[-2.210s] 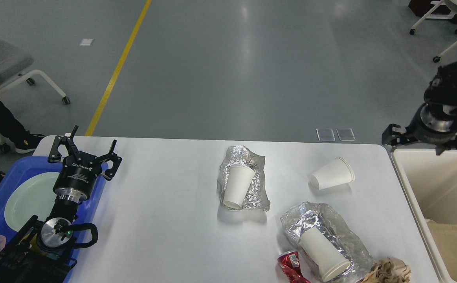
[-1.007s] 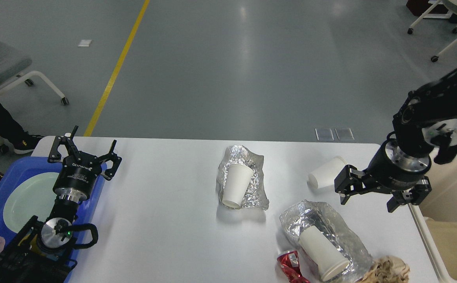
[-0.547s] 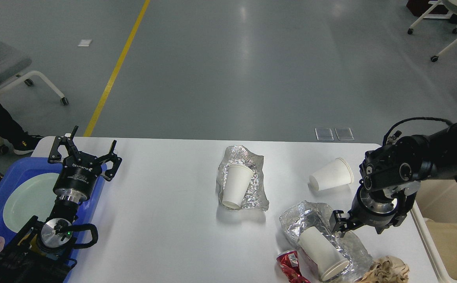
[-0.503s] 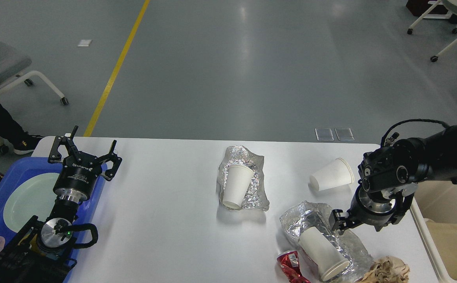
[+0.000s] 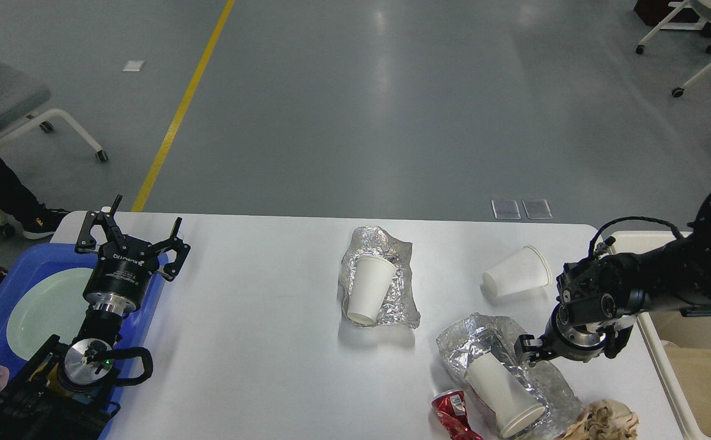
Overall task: Tidy desktop
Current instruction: 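Lower the right gripper and grasp the crumpled foil, then lift the foil with the white cup and carry it into the bin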
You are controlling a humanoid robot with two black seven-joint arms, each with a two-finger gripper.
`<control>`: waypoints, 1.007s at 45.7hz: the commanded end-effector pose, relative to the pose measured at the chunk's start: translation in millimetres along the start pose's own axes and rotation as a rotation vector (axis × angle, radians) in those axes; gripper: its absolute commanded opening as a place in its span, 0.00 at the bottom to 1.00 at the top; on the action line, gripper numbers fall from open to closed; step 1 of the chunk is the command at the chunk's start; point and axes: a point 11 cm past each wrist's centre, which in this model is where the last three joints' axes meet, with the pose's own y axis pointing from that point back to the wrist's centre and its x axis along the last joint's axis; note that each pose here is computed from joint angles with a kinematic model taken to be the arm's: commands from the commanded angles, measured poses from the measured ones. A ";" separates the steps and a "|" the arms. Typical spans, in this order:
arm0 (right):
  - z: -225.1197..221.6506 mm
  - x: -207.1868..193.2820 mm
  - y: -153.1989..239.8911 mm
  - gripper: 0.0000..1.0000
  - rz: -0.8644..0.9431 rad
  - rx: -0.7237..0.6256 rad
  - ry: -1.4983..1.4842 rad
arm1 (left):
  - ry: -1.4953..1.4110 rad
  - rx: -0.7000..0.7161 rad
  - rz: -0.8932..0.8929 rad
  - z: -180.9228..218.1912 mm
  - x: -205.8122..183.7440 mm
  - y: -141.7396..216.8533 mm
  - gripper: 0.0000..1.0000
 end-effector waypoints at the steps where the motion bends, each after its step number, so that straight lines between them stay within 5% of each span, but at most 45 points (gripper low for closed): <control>1: -5.5 -3.3 -10.6 0.90 0.002 0.018 -0.017 | 0.000 0.000 0.000 -0.1 -0.1 0.0 0.99; 12: -17.4 -7.5 -23.8 0.71 0.007 0.029 -0.012 | 0.001 -0.002 0.000 0.1 -0.1 0.0 0.99; 15: -17.5 -7.5 -24.5 0.56 0.009 0.029 -0.014 | 0.001 0.000 0.000 0.0 -0.1 0.0 0.99; 20: -16.5 -7.4 -24.9 0.09 0.010 0.027 -0.016 | 0.001 0.000 0.000 0.0 -0.1 0.0 0.99; 22: -16.4 -6.3 -24.4 0.00 0.013 0.027 -0.018 | 0.000 0.000 0.000 -0.1 -0.1 0.0 0.99; 46: -15.6 -4.6 -23.5 0.00 0.011 0.004 -0.056 | 0.001 0.000 0.000 0.0 -0.1 0.0 0.99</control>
